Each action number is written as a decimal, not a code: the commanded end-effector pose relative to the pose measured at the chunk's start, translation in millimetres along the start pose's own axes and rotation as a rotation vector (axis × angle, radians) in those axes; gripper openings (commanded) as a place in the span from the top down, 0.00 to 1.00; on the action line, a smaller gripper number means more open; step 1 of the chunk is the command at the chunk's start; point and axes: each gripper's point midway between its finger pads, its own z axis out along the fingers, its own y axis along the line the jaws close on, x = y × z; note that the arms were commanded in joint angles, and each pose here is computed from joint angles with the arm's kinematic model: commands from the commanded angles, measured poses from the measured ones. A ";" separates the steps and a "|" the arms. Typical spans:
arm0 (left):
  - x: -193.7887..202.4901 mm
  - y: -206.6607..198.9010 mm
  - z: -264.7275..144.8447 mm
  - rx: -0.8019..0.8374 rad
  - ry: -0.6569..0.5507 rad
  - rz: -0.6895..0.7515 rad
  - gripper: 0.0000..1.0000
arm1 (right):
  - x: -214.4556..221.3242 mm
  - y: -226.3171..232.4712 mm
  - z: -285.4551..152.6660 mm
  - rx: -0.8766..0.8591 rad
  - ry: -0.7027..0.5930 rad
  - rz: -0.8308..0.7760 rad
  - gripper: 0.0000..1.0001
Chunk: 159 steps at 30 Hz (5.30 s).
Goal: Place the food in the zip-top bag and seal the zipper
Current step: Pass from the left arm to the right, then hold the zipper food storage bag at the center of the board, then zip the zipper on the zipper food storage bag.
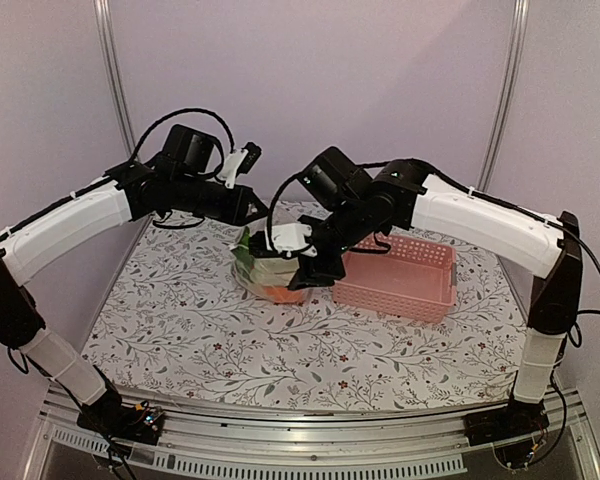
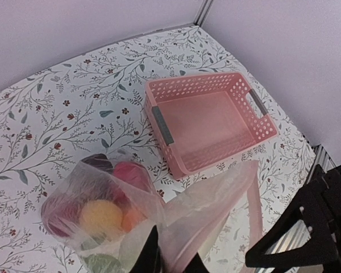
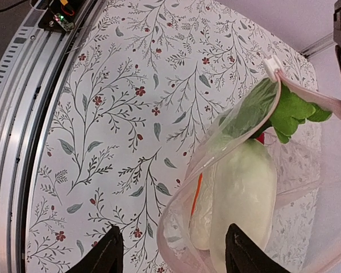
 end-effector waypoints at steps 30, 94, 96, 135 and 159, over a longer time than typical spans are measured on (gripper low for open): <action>-52.2 -8.3 -61.2 -0.019 -0.168 0.181 0.63 | -25.7 -71.3 -51.5 0.324 -0.074 -0.084 1.00; 31.0 5.9 -78.1 0.109 -0.547 0.256 0.82 | -16.1 -81.1 -50.3 0.328 -0.111 0.007 0.97; 31.0 6.6 -78.5 0.102 -0.545 0.263 0.89 | -14.0 -83.1 -49.1 0.332 -0.107 0.009 0.97; 26.8 -18.2 -84.0 0.173 -0.384 0.503 1.00 | -96.4 -64.8 -66.4 0.104 -0.455 0.001 0.52; 43.2 -43.8 -81.1 0.228 -0.315 0.625 1.00 | -110.3 -58.0 -28.4 0.072 -0.463 -0.036 0.56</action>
